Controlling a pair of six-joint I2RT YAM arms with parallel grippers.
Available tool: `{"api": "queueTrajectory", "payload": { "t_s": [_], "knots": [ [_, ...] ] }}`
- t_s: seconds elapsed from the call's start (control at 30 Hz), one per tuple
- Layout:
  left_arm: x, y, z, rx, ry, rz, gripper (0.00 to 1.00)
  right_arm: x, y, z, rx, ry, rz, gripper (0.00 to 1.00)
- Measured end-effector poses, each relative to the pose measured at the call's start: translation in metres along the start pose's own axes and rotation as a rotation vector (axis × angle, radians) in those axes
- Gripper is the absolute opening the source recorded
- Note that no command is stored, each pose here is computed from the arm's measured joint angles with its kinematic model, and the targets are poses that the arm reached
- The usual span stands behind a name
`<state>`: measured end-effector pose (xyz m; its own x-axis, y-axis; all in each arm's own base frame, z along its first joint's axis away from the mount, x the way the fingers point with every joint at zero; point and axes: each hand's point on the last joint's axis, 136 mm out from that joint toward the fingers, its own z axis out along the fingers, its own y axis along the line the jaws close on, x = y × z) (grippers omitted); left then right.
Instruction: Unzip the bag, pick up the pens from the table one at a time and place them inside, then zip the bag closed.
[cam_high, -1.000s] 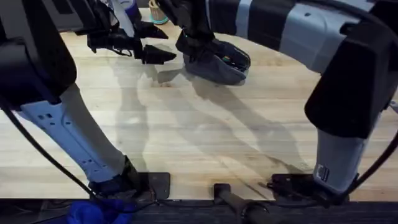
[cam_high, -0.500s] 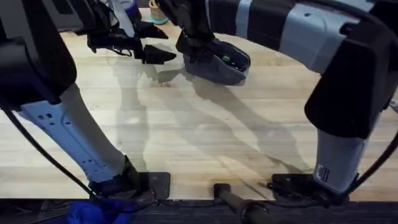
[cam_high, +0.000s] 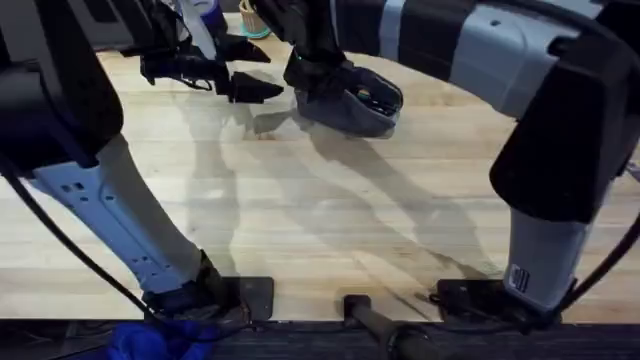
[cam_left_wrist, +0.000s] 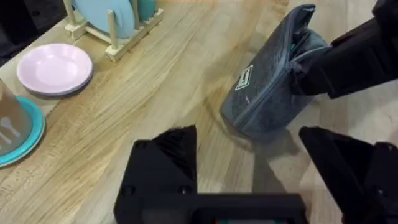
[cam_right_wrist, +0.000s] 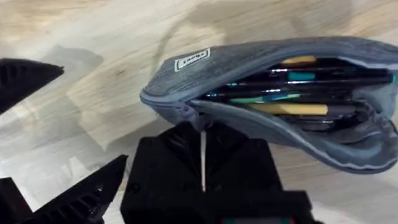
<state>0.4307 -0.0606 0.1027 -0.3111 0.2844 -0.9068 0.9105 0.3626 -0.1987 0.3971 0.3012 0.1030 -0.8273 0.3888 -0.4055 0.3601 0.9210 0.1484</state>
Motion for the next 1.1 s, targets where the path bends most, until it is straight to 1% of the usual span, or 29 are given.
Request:
{"api": "queueTrajectory", "payload": {
  "t_s": [0.3,0.47,1.1],
  "knots": [
    [0.0,0.0,0.0,0.0,0.0,0.0,0.993,-0.004,-0.002,-0.016,0.019,0.01,-0.019,0.033],
    [0.0,0.0,0.0,0.0,0.0,0.0,0.993,-0.01,0.004,-0.025,-0.001,0.0,-0.028,0.033],
    [0.0,0.0,0.0,-0.001,0.0,0.004,0.993,-0.011,0.005,-0.027,-0.004,-0.002,-0.038,0.033]
  ]
}}
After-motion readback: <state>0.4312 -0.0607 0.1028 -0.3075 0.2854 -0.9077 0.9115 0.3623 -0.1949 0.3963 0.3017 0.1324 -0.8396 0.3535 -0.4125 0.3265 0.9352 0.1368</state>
